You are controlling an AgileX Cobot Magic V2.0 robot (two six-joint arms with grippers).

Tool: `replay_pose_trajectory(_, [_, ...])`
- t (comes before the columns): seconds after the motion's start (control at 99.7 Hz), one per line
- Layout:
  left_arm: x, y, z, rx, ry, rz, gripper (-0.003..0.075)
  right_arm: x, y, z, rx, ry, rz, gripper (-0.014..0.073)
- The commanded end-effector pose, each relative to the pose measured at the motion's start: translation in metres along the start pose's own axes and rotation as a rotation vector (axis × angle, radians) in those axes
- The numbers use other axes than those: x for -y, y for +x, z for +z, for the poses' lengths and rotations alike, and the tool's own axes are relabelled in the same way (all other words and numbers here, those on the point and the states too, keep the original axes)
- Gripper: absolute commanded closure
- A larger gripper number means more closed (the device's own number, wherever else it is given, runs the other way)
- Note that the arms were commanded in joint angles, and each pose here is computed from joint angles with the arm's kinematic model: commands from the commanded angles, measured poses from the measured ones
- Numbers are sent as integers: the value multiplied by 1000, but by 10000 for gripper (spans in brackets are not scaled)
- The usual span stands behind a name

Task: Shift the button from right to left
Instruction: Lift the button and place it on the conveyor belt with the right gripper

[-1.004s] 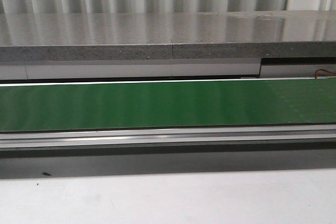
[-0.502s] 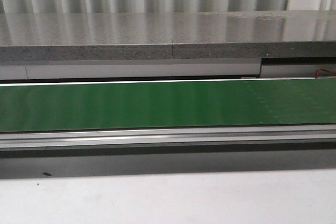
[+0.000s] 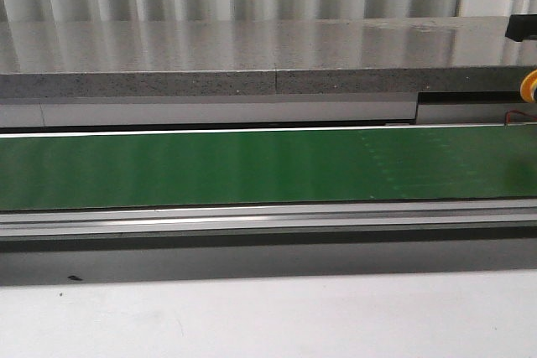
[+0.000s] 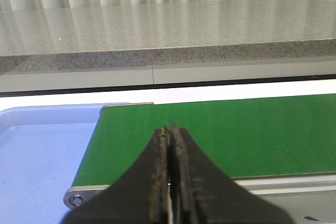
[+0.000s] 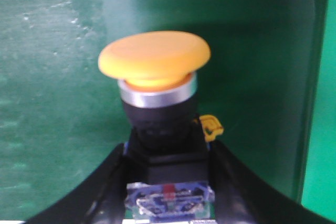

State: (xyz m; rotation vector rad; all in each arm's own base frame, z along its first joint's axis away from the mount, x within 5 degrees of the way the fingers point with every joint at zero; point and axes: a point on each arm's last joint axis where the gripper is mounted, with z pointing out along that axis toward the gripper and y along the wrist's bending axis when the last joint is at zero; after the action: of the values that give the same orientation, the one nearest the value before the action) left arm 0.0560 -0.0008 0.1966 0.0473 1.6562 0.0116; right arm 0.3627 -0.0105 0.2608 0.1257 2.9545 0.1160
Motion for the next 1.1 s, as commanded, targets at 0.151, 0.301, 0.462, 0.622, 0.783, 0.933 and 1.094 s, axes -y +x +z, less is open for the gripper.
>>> replay_pose_trajectory(0.151, [1, 4, 0, 75, 9, -10, 741, -3, -4, -31, 134, -13, -1, -25])
replay_pose_trajectory(0.301, [1, 4, 0, 75, 9, -10, 741, -7, 0, -50, 207, -24, -12, -16])
replay_pose_trajectory(0.462, [1, 4, 0, 75, 9, -10, 741, -17, 12, -76, 273, -30, -72, -16])
replay_pose_trajectory(0.622, [1, 4, 0, 75, 9, -10, 741, -30, 35, -98, 354, -45, -129, 136])
replay_pose_trajectory(0.783, [1, 4, 0, 75, 9, -10, 741, -41, 65, -108, 416, -67, -176, 496])
replay_pose_trajectory(0.933, [1, 4, 0, 75, 9, -10, 741, -44, 95, -112, 484, -83, -201, 659])
replay_pose_trajectory(1.094, [1, 4, 0, 75, 9, -10, 741, -38, 127, -115, 533, -86, -203, 662])
